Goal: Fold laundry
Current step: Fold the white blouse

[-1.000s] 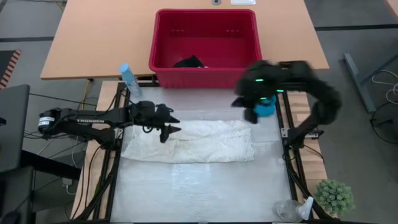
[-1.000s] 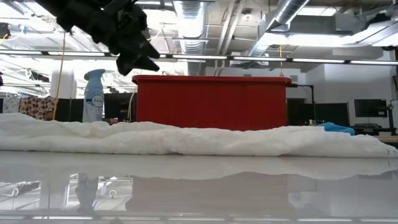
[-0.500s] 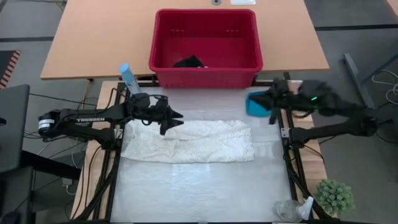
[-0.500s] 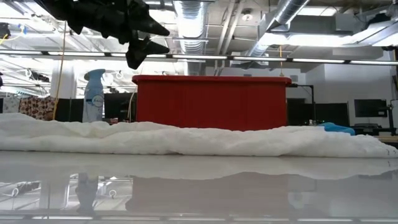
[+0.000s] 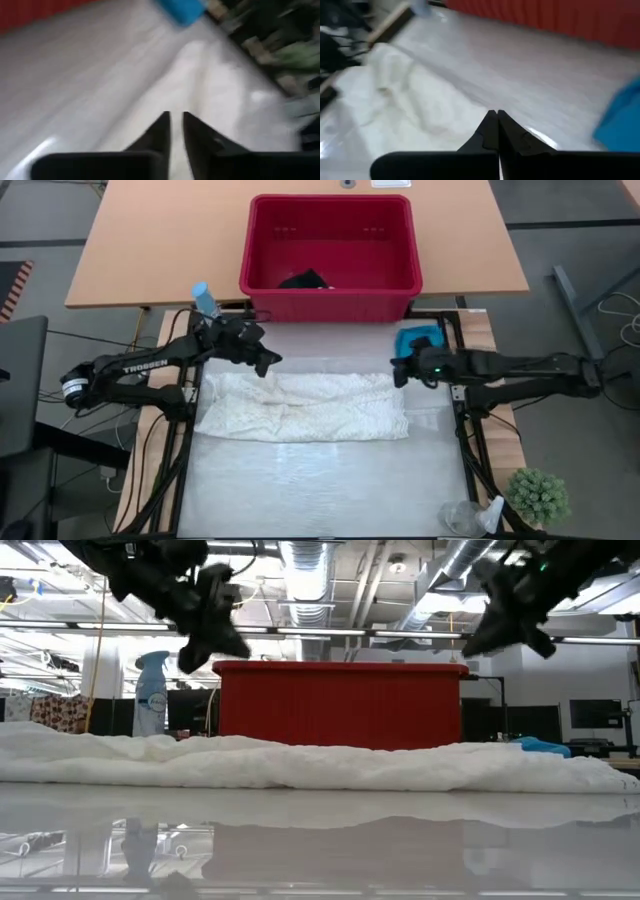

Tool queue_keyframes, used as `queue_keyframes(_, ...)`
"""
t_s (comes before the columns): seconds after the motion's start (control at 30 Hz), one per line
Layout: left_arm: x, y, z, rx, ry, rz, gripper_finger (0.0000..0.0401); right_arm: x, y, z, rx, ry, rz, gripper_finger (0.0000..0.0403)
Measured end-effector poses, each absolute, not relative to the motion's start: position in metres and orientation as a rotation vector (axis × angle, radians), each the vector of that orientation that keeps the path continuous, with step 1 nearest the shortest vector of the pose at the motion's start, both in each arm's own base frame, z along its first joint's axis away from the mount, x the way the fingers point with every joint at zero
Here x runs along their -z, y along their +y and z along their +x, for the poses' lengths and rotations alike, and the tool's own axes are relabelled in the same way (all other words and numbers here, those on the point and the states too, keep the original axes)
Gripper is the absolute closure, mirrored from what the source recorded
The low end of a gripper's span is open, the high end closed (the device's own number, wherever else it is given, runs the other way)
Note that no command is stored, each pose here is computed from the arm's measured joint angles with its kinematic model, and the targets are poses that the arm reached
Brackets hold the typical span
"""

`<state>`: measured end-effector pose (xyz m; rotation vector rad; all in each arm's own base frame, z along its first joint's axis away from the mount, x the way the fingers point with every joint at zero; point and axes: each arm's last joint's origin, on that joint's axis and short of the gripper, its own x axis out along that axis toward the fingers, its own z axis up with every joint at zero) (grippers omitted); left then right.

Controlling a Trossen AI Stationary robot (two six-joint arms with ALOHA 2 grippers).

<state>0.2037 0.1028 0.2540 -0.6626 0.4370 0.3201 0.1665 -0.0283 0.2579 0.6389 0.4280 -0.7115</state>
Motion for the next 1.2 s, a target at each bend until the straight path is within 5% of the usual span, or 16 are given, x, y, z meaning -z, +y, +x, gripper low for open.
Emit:
queue_keyframes(0.37,-0.212,0.095,0.192,-0.388,0.598,-0.684,0.0401,-0.196,-0.043,0.199,0.886,0.801,0.596,0.0386)
queue_keyframes(0.63,-0.186,0.092,0.183,-0.372,0.594,-0.751,0.0401,-0.175,-0.053,0.222,0.757,0.863,0.636,0.0387)
queue_keyframes(1.2,-0.149,0.085,0.165,-0.463,0.689,-0.742,0.0401,-0.146,-0.057,0.224,0.83,1.028,0.7,0.0387)
